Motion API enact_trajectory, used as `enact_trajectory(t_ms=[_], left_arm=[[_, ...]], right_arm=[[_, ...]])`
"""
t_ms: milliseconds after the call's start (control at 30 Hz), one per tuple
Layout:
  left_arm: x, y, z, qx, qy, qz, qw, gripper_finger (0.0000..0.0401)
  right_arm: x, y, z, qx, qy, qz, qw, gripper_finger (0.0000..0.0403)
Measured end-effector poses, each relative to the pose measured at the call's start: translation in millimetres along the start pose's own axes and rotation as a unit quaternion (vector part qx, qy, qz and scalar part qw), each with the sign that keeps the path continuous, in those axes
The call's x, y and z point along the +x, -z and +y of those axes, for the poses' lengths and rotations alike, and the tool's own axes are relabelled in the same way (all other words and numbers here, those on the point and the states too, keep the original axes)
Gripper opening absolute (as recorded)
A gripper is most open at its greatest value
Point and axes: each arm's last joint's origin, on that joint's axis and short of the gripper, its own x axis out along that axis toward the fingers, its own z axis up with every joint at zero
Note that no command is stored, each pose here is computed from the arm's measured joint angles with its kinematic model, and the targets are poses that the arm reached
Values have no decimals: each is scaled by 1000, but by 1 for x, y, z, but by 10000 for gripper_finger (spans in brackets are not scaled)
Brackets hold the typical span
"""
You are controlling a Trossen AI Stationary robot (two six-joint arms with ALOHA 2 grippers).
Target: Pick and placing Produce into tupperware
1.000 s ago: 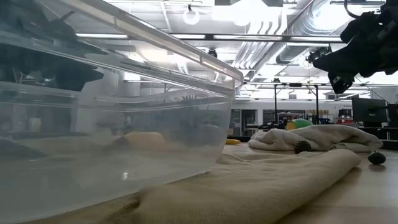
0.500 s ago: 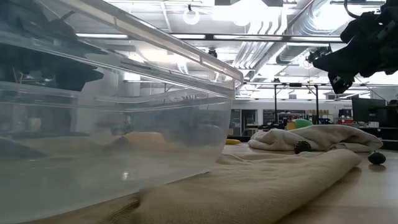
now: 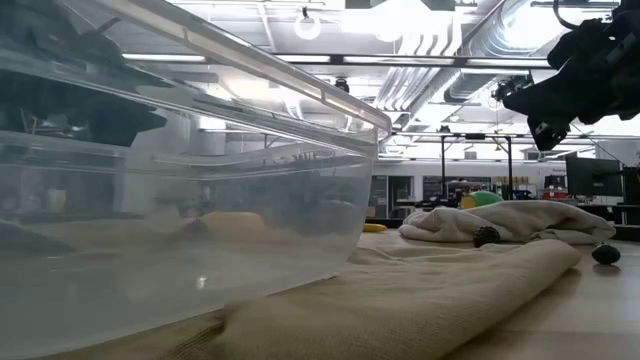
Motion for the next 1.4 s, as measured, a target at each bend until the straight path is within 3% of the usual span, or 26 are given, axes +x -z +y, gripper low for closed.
enact_trajectory(t_ms=[167, 333, 467, 600, 700, 933, 1033, 1167, 1400], left_arm=[[0, 0, 0, -6, 0, 0, 1000, 134], [0, 0, -1, -110, 16, 8, 994, 134], [0, 0, -1, -205, 16, 10, 979, 134], [0, 0, -1, -300, 14, 11, 954, 134], [0, 0, -1, -356, 13, 12, 934, 134], [0, 0, -1, -426, 12, 12, 905, 134], [0, 0, -1, -487, 11, 11, 873, 134], [0, 0, 0, -545, 1, 0, 838, 134], [0, -1, 1, -547, -8, -16, 837, 134]], right_arm=[[0, 0, 0, 0, 0, 0, 1000, 2], [0, 0, 0, 1, 0, 0, 1000, 2], [0, -1, 0, 95, -2, -3, 995, 2], [0, -3, 1, 280, -9, -13, 960, 2], [0, -3, 1, 367, -11, -13, 930, 2], [0, -4, -1, 455, 9, -34, 890, 2], [0, -4, -2, 482, 29, -56, 874, 2], [-1, -6, -5, 543, 60, -106, 831, 2], [-3, -14, -9, 543, 100, -205, 808, 2]])
